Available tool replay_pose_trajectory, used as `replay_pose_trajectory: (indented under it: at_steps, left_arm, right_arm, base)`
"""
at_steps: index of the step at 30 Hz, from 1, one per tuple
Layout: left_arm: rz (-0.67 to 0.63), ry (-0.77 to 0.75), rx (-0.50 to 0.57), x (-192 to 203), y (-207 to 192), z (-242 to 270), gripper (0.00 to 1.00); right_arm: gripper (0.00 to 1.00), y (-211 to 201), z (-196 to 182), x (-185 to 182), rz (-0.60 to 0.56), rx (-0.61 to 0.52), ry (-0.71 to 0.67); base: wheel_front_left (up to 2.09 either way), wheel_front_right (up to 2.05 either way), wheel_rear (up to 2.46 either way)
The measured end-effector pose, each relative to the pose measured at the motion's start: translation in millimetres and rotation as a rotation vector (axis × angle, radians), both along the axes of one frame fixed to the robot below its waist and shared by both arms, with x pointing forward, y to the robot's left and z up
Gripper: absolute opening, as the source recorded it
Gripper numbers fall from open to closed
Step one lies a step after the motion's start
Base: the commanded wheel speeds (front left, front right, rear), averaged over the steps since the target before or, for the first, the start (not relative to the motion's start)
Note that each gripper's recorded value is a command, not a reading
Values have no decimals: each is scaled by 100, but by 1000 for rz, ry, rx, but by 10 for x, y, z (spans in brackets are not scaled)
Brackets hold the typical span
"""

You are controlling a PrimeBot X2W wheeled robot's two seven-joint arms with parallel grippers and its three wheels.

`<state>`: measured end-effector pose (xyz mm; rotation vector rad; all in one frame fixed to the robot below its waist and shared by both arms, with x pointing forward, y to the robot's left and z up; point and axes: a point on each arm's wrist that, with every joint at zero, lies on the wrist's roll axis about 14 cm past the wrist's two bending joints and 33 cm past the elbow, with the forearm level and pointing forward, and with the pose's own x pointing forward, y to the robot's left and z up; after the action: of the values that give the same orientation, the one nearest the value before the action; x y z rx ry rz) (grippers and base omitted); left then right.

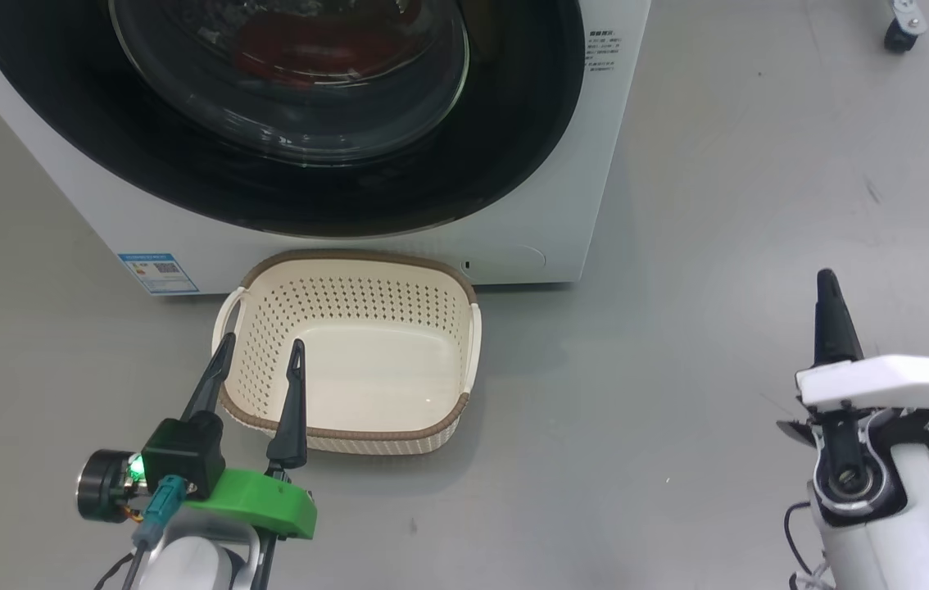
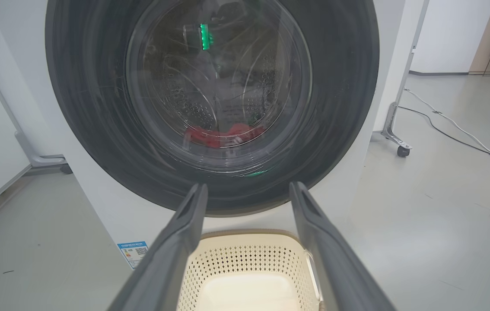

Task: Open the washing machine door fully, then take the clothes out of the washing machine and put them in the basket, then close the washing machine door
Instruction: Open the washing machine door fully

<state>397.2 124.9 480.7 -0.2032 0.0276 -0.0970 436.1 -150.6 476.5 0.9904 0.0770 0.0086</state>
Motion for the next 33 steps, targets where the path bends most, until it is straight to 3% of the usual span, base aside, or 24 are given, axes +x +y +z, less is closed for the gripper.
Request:
replay_pose_trajectory:
  at_steps: [7,15,33]
  left_arm:
    - [8,8,-3,123,9,-50,100]
    - [16,10,-7,262,42,-93,100]
    - [49,55,2,507,197,-333,100]
  right_arm:
    - [0,103,160,440,56,249,-6]
    - [0,290,393,886,162,415,-43]
    - [0,852,684,1867,454,381,-28]
  base:
    - [0,0,0]
    - [0,0,0]
    - [0,0,0]
